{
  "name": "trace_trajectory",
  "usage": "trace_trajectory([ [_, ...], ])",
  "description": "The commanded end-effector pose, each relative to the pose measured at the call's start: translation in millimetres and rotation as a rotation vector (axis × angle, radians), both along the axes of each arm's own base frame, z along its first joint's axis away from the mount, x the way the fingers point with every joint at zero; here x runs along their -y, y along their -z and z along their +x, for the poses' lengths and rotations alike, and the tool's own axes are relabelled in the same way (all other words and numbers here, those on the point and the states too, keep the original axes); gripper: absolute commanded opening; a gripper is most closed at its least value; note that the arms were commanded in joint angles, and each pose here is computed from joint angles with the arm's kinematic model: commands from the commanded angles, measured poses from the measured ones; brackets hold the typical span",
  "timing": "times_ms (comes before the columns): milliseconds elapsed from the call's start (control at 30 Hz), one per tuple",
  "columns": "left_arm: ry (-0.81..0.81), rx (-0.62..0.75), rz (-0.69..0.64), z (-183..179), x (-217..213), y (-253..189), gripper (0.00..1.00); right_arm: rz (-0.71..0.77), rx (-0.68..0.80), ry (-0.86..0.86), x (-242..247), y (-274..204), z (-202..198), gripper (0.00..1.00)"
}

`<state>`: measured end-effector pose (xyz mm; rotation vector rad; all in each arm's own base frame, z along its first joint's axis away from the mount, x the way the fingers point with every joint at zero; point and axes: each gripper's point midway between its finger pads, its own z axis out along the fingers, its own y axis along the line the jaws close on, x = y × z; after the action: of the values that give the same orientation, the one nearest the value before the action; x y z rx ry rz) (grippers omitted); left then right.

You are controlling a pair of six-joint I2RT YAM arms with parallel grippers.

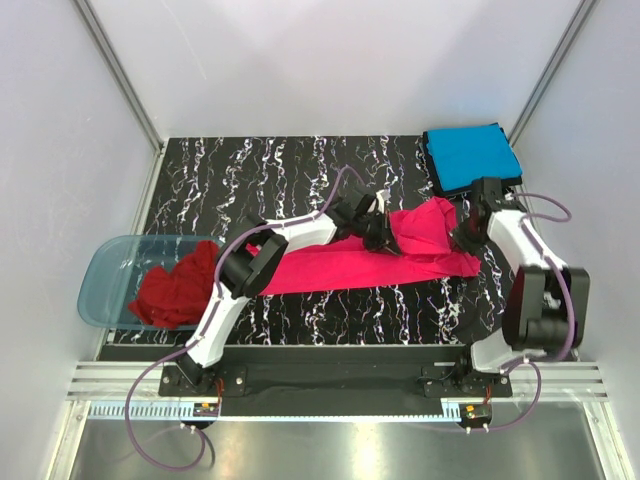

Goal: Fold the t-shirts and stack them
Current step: Fold the tshirt

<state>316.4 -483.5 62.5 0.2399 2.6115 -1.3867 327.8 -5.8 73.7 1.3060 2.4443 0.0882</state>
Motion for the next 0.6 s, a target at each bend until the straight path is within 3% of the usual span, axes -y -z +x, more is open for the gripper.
trace_trajectory([
  [0,0.033,0.045,-0.031,-5,0,-26,0.0,-0.07,0.054,0.015,11,-15,-21,0.0],
  [167,0.033,0.052,-0.017,-7,-4,-24,0.0,-0.007,0.159,0.024,-3,-22,-34,0.0],
  [400,0.019,0.079,0.024,-10,-17,-28,0.0,0.002,0.193,0.049,-6,-10,-47,0.0],
  [500,-0.005,0.1,0.034,-8,-21,-40,0.24,0.006,0.214,0.045,-7,-9,-42,0.0],
  [567,-0.024,0.104,0.026,-6,-22,-49,0.3,0.026,0.239,0.037,-11,-9,-36,0.0],
])
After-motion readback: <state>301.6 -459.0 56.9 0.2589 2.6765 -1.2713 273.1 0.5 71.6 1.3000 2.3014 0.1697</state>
